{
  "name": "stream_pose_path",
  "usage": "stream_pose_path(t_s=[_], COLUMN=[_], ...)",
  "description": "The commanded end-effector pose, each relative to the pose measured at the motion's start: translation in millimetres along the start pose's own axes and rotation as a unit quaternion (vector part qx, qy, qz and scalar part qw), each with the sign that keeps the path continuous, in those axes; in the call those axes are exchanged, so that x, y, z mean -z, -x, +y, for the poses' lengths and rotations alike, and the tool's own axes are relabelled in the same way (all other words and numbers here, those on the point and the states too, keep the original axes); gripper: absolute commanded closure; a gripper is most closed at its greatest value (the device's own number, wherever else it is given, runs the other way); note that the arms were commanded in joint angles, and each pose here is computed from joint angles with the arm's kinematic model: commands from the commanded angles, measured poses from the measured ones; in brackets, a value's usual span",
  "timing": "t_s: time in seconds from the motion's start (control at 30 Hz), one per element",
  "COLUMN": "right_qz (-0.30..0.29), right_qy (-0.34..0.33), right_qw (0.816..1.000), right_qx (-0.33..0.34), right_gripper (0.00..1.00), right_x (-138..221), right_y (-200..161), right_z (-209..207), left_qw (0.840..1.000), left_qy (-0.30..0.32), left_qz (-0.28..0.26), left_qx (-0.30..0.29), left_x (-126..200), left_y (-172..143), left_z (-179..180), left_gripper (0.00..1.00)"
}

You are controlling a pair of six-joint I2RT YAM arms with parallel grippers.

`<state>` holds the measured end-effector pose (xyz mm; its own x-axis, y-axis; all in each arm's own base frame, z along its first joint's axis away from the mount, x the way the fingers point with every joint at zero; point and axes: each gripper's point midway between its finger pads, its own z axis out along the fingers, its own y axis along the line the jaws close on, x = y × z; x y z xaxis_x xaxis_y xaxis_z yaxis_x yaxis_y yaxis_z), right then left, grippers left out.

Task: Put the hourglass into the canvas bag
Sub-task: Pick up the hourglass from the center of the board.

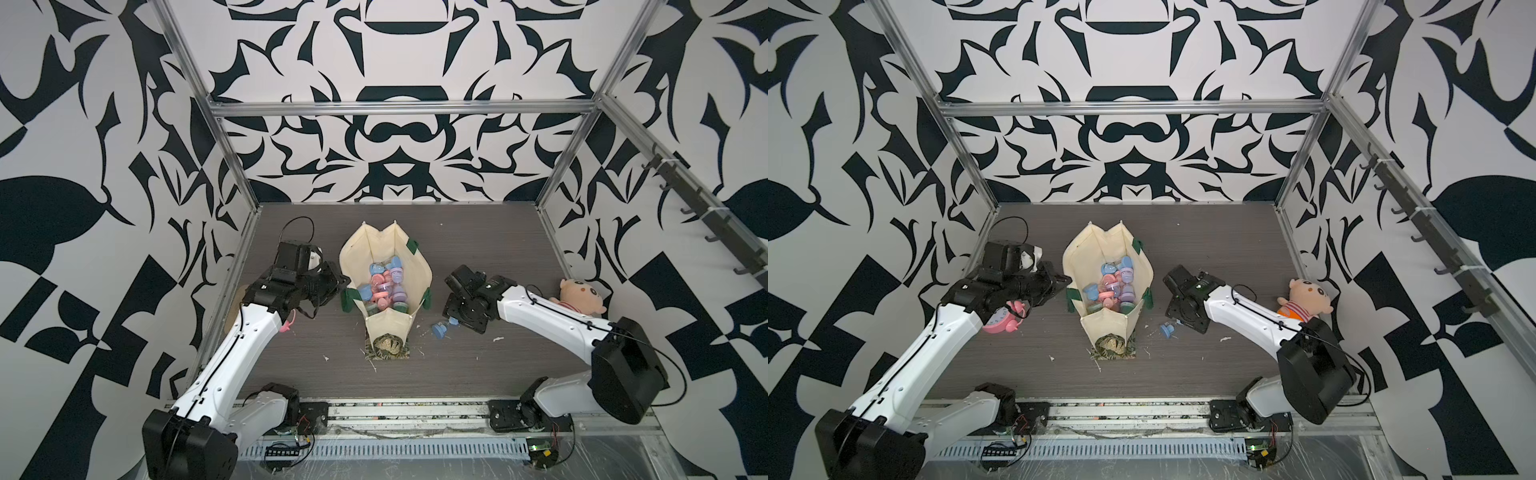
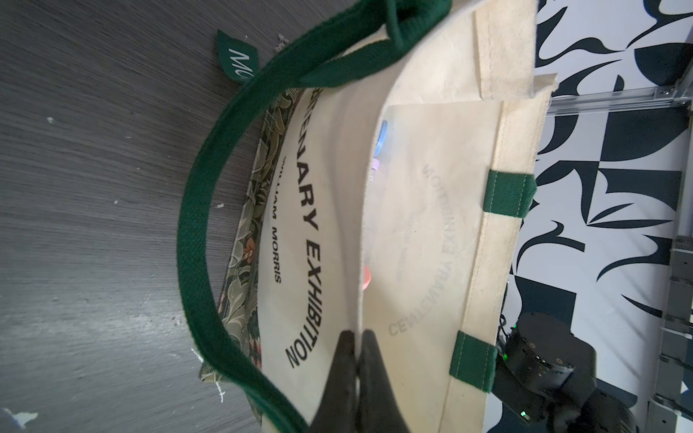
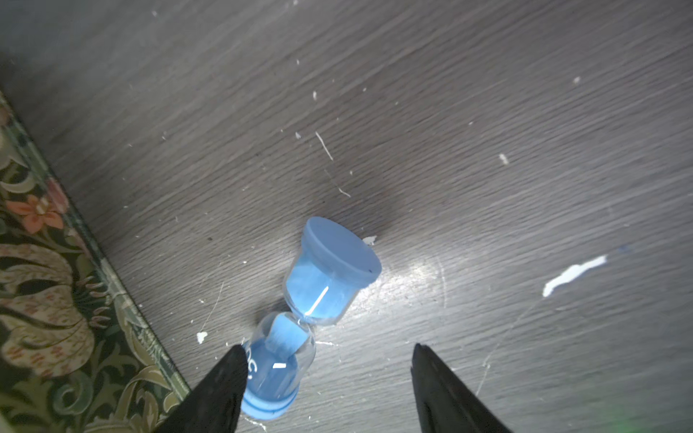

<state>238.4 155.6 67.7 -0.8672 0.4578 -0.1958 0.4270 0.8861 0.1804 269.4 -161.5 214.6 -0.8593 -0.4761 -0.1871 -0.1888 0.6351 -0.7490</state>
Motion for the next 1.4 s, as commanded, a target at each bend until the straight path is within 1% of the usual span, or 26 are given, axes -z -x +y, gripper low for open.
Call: stream_pose_path(t_s=[0.0, 0.2, 0.63, 1.07, 1.2, 1.37], right_qz=[0.001, 0.022, 0.036, 0.050, 0.054, 0.056], right_qy=[0.013, 0.014, 0.002, -0.018, -0.024, -0.026], right_qw=[1.000, 0.999, 0.998, 0.997, 0.997, 0.997], right_qx=[-0.013, -0.029, -0.050, -0.053, -0.053, -0.052], right_gripper=[0.27, 0.30, 0.36, 0.41, 0.48, 0.62], right_x=[-3.1, -18.1, -35.8, -52.9, -56.4, -57.7], right_y=[1.9, 1.0, 9.2, 6.3, 5.3, 4.7], right_z=[4.9, 2.2, -4.4, -15.3, -17.7, -19.4], left_qw=[1.000, 1.000, 1.000, 1.000, 1.000, 1.000], left_qy=[0.005, 0.004, 0.002, 0.003, 0.003, 0.003], left_qz=[-0.001, -0.002, -0.002, -0.003, -0.002, -0.002], left_qx=[0.000, -0.003, -0.004, -0.004, -0.003, -0.003], left_x=[-0.1, -0.4, 0.9, 1.7, 1.0, 0.5], left_y=[-1.9, -0.9, -3.7, -5.1, -5.4, -5.1], left_z=[5.8, 4.2, 6.4, 8.2, 8.8, 9.1], left_gripper=[0.98, 0.99, 0.98, 0.98, 0.98, 0.98])
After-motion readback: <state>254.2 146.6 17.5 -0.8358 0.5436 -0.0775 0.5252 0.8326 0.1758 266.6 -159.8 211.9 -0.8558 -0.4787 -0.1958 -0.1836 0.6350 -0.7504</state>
